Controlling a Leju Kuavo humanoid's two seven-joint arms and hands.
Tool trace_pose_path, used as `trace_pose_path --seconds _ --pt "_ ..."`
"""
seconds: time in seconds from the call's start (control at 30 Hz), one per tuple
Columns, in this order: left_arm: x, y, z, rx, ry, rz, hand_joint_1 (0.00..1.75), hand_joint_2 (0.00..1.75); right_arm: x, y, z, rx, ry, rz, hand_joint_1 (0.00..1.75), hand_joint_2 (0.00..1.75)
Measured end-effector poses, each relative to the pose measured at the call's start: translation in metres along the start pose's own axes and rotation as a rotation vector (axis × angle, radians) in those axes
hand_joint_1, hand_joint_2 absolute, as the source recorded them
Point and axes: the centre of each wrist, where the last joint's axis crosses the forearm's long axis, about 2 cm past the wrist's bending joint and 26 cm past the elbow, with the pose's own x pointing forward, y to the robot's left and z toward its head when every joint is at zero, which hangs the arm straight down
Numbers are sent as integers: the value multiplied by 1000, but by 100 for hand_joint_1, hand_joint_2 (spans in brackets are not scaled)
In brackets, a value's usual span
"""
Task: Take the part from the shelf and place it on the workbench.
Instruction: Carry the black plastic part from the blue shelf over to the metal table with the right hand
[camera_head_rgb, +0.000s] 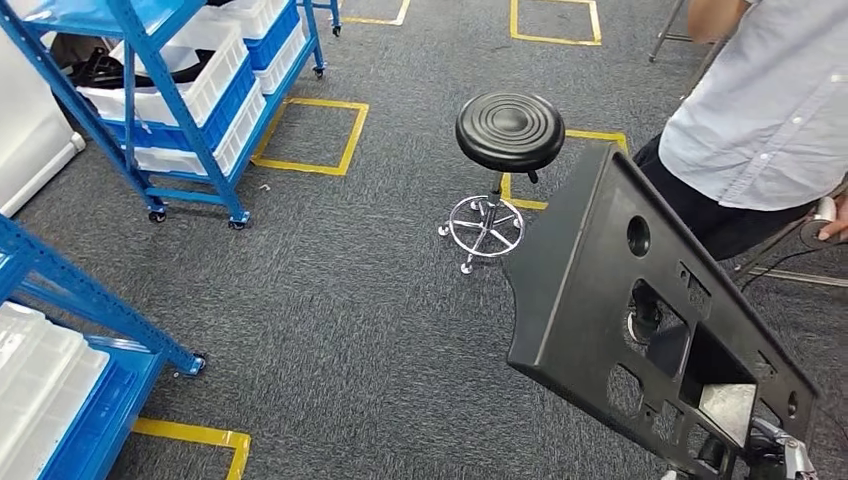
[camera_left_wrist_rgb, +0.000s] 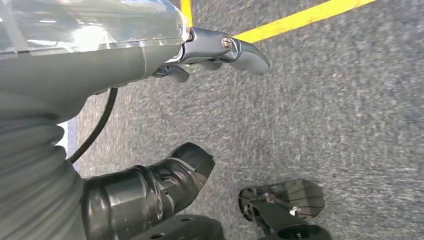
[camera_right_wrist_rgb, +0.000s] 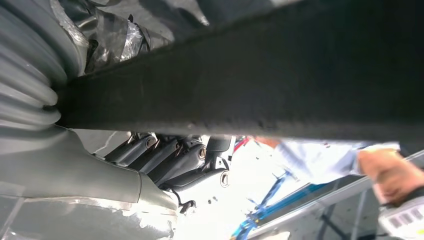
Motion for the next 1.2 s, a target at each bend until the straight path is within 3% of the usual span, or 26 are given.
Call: trace_pose_path --seconds 0.3,0.63,0.8,1.2 --pt "1 -1 0 -4 -11 -3 0 175 -3 -3 1 -5 -6 8 175 175" --pt "2 2 -2 -31 -26 21 0 175 -2 12 -6 7 -28 10 175 175" --pt "-3 3 -1 -75 14 14 0 175 -2 18 -7 12 -27 3 175 175" --pt "-3 12 -3 2 34 24 0 175 -1 20 -6 20 -11 7 175 175"
